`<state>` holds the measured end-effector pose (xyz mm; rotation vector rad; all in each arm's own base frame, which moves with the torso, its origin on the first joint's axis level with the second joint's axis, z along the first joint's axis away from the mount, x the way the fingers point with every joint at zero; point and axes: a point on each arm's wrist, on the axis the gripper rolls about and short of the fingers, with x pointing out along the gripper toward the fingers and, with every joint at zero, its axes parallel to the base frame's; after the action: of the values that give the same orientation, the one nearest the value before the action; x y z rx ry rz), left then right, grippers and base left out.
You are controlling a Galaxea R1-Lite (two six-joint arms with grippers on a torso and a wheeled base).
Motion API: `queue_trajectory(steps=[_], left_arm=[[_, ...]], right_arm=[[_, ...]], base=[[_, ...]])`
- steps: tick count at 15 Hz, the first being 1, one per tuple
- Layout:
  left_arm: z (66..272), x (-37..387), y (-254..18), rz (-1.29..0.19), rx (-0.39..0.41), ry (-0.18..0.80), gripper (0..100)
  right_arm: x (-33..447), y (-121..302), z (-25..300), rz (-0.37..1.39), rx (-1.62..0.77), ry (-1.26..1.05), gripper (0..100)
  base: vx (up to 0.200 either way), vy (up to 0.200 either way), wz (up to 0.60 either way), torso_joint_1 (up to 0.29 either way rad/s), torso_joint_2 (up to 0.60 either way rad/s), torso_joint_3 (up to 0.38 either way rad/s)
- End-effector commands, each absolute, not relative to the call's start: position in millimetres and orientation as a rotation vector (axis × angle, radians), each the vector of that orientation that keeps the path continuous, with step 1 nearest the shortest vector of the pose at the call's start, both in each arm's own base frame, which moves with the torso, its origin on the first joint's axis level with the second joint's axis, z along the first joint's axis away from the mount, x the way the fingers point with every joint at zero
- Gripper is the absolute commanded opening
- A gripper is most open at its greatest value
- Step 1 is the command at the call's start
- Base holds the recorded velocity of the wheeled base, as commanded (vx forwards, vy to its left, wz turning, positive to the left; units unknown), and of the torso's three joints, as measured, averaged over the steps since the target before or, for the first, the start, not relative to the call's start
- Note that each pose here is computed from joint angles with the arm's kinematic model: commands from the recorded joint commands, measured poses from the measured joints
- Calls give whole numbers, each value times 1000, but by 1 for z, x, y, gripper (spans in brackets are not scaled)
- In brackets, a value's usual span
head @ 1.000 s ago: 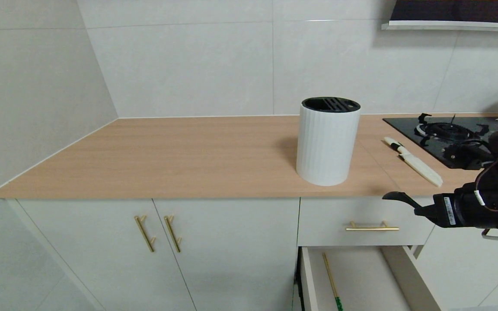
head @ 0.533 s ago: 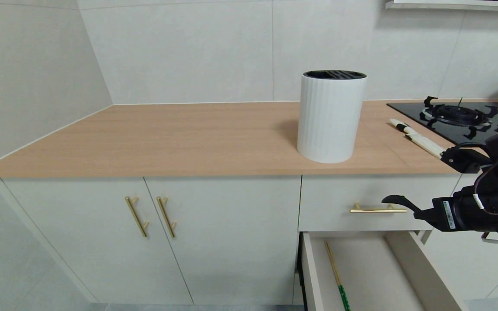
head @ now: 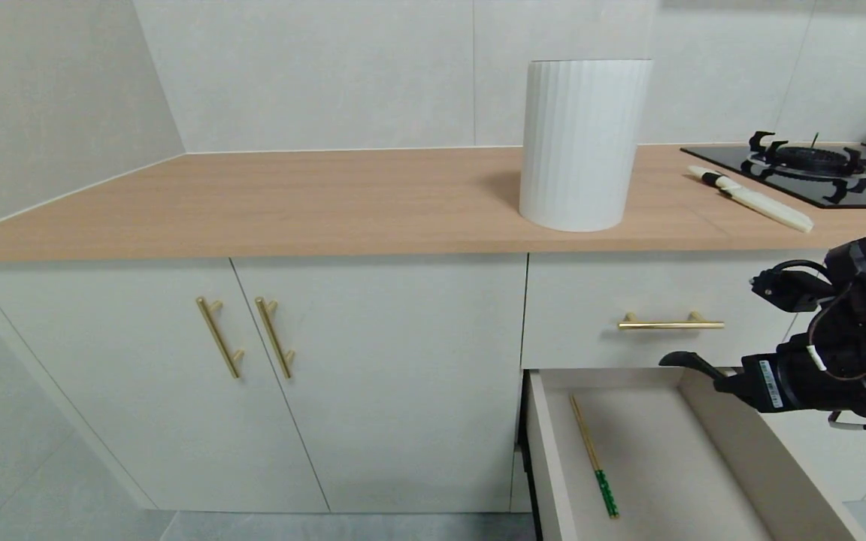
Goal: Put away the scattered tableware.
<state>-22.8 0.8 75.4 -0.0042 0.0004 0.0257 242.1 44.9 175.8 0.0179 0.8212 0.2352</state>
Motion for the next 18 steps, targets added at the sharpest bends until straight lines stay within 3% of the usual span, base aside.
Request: queue_trajectory(steps=[1, 8, 18], left_arm=[[75, -23, 1, 26, -5, 0, 100], [75, -23, 1, 26, -5, 0, 100], [75, -23, 1, 26, -5, 0, 100]], right_arm=[[247, 46, 169, 235, 16, 847, 0], [258, 48, 154, 232, 11, 885, 0], [315, 57, 44, 183, -10, 1089, 0]], base=[[0, 0, 0, -115, 442, 320], [0, 0, 0, -25, 97, 68], [0, 0, 0, 0, 0, 0]])
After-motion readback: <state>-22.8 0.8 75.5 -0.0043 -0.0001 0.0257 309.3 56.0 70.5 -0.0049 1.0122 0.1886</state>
